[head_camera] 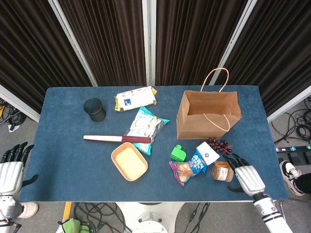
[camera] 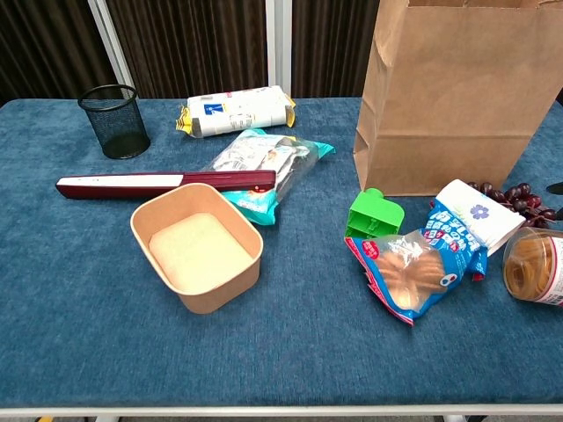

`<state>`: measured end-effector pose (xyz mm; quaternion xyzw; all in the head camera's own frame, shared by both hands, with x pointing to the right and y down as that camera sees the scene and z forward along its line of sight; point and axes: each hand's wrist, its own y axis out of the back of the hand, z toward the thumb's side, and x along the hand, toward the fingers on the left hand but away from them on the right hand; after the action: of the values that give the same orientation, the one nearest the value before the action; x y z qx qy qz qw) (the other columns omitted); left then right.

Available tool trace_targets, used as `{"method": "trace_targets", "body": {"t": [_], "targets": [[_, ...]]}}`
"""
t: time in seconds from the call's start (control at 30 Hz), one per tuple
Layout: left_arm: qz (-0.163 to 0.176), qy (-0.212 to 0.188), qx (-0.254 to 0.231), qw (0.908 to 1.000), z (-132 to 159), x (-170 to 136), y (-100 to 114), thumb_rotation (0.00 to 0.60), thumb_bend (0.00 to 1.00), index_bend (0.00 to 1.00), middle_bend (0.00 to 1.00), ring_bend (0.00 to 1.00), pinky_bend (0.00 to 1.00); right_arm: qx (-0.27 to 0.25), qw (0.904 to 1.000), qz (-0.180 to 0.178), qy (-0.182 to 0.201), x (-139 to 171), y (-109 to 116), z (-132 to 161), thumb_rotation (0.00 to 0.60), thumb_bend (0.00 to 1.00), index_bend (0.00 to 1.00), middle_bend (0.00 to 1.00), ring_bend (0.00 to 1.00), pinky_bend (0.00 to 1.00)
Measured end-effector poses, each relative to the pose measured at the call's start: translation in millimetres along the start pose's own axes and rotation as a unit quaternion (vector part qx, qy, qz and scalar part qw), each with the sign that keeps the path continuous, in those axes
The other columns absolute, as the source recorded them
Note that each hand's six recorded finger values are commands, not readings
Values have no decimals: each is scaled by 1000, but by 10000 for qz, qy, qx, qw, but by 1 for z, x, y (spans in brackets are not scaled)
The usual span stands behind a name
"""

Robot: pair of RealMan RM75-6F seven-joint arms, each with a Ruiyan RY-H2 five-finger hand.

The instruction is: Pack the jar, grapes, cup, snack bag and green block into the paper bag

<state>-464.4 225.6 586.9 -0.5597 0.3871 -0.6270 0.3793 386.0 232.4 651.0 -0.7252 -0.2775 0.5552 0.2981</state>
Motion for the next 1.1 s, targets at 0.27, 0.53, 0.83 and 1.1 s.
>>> {"method": "trace_targets", "body": {"t": [0.27,0.53,0.83,1.1], "targets": [[-54,24,-27,10000,-2,0,-3,600,67,204,197,135,182,-46,10000,48,-26,-13,-14,-1,600,60,0,206,10,196],[-84,57,-52,9999,-4,-1,-5,600,67,206,197,135,182,-23,9999,-147,-36,-22,-21,-1,600,229,280,395,170,392],[-15,44,-19,10000,-4,0,-2,600,66,208,197,135,182,-153,9977,-649,140,-14,20,-1,600,257,374,435,206,440],[-7,3,-15,10000,-1,0,1,600,67,208,197,136,182,-254,9869,-1522,473,1,116,0,600,257,379,436,206,445]]}}
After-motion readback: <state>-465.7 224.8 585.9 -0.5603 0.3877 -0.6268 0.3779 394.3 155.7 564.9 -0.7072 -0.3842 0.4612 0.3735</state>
